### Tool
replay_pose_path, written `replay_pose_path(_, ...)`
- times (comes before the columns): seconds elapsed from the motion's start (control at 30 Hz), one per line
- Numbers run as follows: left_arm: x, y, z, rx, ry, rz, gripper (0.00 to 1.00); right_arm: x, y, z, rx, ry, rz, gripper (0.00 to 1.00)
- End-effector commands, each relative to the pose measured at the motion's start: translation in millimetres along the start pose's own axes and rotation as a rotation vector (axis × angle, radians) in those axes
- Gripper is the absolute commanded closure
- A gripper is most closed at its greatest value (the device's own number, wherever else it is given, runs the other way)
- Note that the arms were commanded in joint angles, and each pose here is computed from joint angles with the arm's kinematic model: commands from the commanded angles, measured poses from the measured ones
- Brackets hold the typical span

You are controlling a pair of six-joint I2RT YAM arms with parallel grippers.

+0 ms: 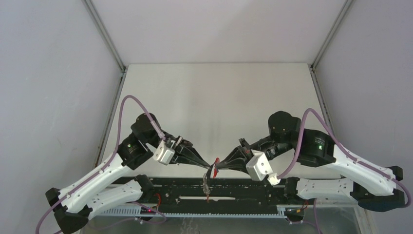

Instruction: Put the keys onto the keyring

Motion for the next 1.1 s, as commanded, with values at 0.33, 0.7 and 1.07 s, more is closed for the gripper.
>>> replay_pose_path(0.33, -3.5, 17.8, -0.5, -0.008, 0.009, 0.064, 1.00, -10.5, -1.8, 10.4, 0.087, -0.032, -0.075, 1.00)
replay_pose_path(0.7, -5.5, 18.3, -1.3, -0.010, 0.016, 0.072, 1.00, -6.2, -2.8, 12.9, 0.094, -0.012, -0.065, 1.00)
replay_pose_path(1.07, -4.9, 17.9, -1.7, -0.009, 0.025, 0.074, 1.00, -3.1, -2.8, 15.6, 0.083, 0.007, -0.058, 1.00)
Point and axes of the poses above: each gripper's point midway between its finger pads, its own z axis out along the fingers, its own x axis along the line the jaws close on, y = z × x, the point moved 5 cm from there along -z, back along the fingers, and after that the axes turned 14 degrees about -z, right-handed, at the moved point
